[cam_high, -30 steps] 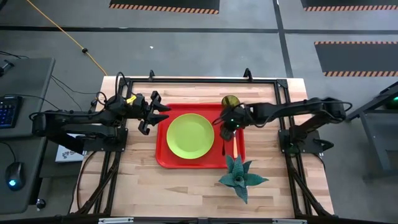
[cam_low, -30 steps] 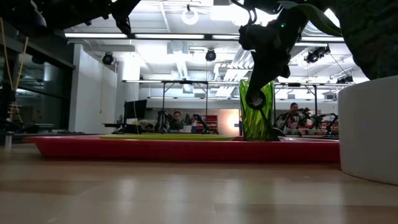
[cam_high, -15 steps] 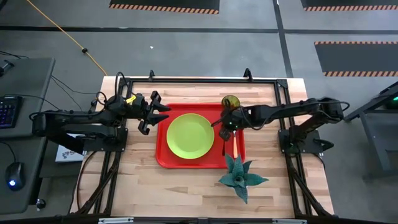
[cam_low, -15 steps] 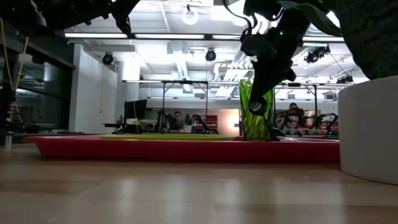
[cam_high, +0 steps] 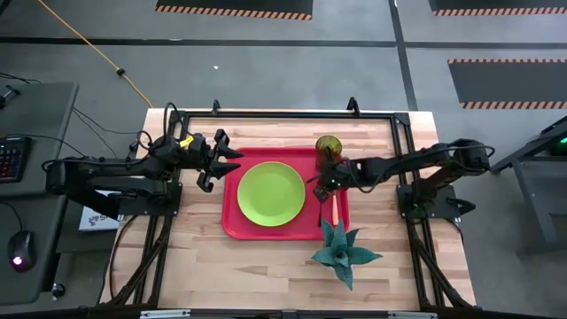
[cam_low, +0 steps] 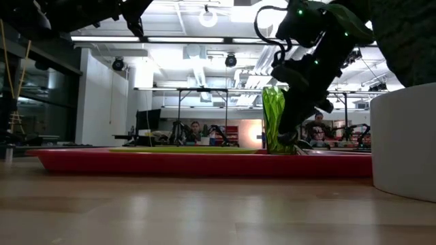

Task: Pick and place plate/cup/fork/spoon on tray
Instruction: Put the black spoon on the red serving tray between the green plate and orange fork

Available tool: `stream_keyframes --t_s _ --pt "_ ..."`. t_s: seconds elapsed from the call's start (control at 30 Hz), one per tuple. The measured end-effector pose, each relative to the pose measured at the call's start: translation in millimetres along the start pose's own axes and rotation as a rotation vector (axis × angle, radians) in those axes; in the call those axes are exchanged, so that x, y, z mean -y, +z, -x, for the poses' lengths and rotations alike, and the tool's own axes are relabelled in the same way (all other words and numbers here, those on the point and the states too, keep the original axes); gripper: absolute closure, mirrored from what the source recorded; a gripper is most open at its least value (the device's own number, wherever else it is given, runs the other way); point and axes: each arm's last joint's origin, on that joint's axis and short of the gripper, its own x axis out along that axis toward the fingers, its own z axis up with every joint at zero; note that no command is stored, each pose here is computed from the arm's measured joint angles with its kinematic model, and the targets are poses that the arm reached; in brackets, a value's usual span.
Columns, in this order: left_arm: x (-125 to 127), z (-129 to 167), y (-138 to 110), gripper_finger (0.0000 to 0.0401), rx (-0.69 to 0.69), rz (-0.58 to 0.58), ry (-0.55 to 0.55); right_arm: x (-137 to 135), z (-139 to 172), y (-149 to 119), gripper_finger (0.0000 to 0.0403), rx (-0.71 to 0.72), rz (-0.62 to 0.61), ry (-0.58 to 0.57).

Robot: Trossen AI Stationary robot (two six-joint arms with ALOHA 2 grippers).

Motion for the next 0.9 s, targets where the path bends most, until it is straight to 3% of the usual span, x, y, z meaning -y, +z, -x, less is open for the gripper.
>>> stream_keyframes --t_s 0.47,0.9 --pt "0 0 0 0.0259 0.000 0.000 0.000 14 -14 -19 0.0402 0.065 -0.069 -0.028" --pt "0 0 0 0.0259 0.001 0.000 0.000 13 -14 -15 0.0402 0.121 -0.082 -0.024"
